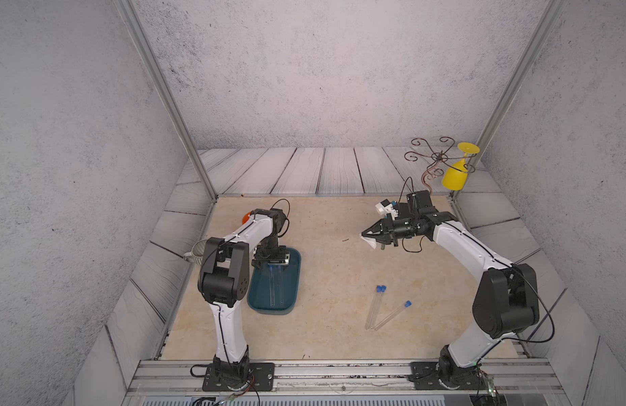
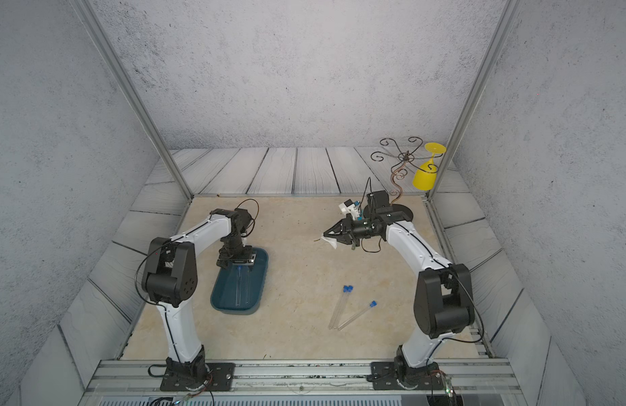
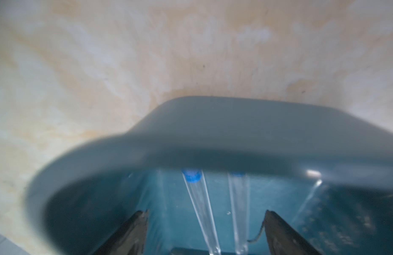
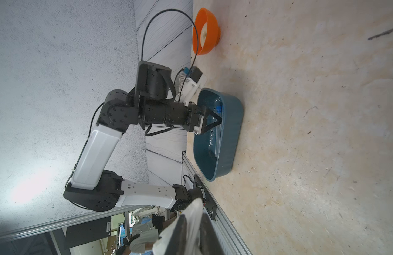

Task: Wipe the exteriors of test tubes
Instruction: Place the test tube in the storage box, then move the test tube to the center of the board.

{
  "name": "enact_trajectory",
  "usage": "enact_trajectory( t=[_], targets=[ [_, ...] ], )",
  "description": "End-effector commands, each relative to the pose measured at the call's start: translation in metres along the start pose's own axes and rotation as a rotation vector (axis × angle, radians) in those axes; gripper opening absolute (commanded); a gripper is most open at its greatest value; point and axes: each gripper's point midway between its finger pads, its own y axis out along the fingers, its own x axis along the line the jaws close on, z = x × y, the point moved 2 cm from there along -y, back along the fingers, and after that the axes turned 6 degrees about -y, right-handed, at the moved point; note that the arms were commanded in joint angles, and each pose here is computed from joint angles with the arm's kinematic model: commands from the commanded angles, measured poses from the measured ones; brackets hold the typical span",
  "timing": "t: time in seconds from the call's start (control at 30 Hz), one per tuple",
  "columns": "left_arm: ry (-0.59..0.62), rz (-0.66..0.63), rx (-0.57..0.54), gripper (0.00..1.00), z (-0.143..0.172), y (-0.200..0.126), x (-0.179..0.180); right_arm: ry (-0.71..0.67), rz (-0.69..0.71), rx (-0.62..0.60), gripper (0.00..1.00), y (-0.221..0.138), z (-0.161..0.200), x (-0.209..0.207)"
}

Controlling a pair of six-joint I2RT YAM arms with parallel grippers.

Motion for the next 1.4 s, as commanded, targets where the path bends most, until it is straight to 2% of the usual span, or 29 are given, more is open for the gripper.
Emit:
enact_trajectory(
  t=[0.0, 0.1, 0.27, 0.43, 0.6, 0.77, 0.93, 1.37],
  targets=[
    [0.009, -0.029, -0.106, 0.86, 0.007, -0.047, -0.016, -0.001, 0.016, -0.003, 0.15, -0.002, -0.003, -0.005],
    [0.065, -0.016, -0.139, 0.85, 0.019, -0.074, -0.048, -0.005, 0.022, -0.025, 0.15, -0.008, -0.006, -0.005],
    [0.246, 0.122, -0.180, 0.79, 0.037, -0.096, -0.140, 0.018, 0.051, -0.127, 0.16, -0.033, -0.016, -0.013],
    [0.485, 0.171, -0.162, 0.71, 0.067, -0.076, -0.236, 0.106, 0.143, -0.258, 0.16, -0.074, -0.003, -0.046],
    [0.645, 0.175, -0.127, 0.63, 0.097, -0.048, -0.295, 0.148, 0.224, -0.275, 0.16, -0.082, 0.020, -0.070],
    [0.697, 0.180, -0.086, 0.59, 0.122, -0.026, -0.315, 0.149, 0.289, -0.276, 0.16, -0.087, 0.034, -0.080],
    [0.710, 0.195, -0.091, 0.58, 0.138, -0.014, -0.323, 0.155, 0.332, -0.312, 0.16, -0.102, 0.037, -0.082],
    [0.634, 0.211, -0.132, 0.52, 0.133, 0.008, -0.334, 0.132, 0.362, -0.381, 0.16, -0.123, 0.038, -0.064]
  ],
)
